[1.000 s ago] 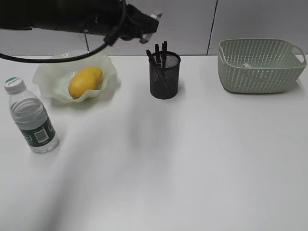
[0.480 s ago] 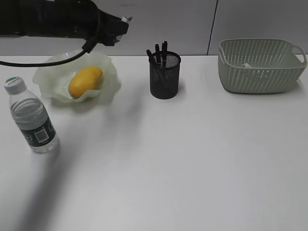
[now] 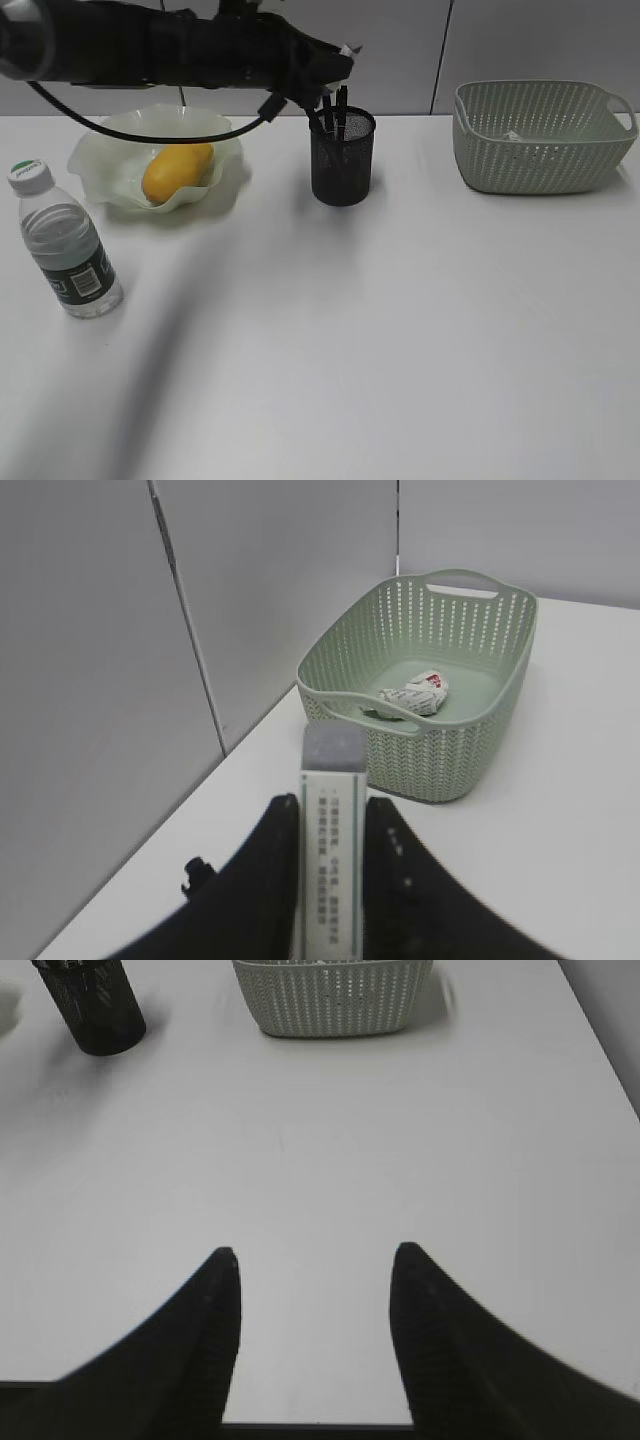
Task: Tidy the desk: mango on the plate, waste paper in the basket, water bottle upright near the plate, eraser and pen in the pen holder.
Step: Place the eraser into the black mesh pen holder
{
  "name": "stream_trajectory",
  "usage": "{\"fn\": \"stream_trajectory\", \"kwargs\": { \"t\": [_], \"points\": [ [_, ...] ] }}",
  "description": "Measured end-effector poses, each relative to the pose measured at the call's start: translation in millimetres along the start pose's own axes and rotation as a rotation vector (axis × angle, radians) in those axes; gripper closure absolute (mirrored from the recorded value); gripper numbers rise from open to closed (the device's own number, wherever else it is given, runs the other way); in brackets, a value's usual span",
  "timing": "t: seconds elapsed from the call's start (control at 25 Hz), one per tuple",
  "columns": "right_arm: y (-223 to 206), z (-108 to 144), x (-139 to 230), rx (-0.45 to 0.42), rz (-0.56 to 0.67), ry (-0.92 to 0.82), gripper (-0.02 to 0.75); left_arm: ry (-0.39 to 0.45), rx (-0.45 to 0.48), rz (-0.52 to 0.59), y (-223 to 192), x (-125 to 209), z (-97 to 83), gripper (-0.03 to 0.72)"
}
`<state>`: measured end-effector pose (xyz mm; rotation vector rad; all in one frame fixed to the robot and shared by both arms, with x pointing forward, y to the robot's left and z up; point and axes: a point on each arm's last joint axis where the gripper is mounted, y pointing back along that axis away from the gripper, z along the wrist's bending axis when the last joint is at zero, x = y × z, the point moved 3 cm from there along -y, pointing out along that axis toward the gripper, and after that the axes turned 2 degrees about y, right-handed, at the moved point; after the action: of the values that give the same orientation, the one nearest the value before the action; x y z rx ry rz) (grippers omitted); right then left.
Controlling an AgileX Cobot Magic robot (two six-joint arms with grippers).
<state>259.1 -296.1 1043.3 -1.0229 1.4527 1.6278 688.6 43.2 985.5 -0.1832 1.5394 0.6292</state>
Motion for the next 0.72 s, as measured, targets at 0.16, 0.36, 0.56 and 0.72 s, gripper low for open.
{"fn": "stream_trajectory", "kwargs": {
  "t": [0.16, 0.36, 0.56, 0.72],
  "points": [
    [0.0, 0.0, 0.0, 0.0, 0.0, 0.0, 0.344, -0.037, -0.057, 0.034, -27.1, -1.6, -10.4, 0.548],
    [0.0, 0.0, 0.0, 0.0, 0.0, 0.0, 0.344, -0.041, -0.086, 0.052, -39.6, 6.4, -6.6, 0.548],
    [0.0, 0.0, 0.0, 0.0, 0.0, 0.0, 0.344, -0.041, -0.129, 0.074, -40.1, 10.5, -0.4, 0.512],
    [0.0, 0.0, 0.0, 0.0, 0.0, 0.0, 0.344, -0.041, -0.137, 0.077, -39.9, 10.5, 0.6, 0.357]
  ]
}}
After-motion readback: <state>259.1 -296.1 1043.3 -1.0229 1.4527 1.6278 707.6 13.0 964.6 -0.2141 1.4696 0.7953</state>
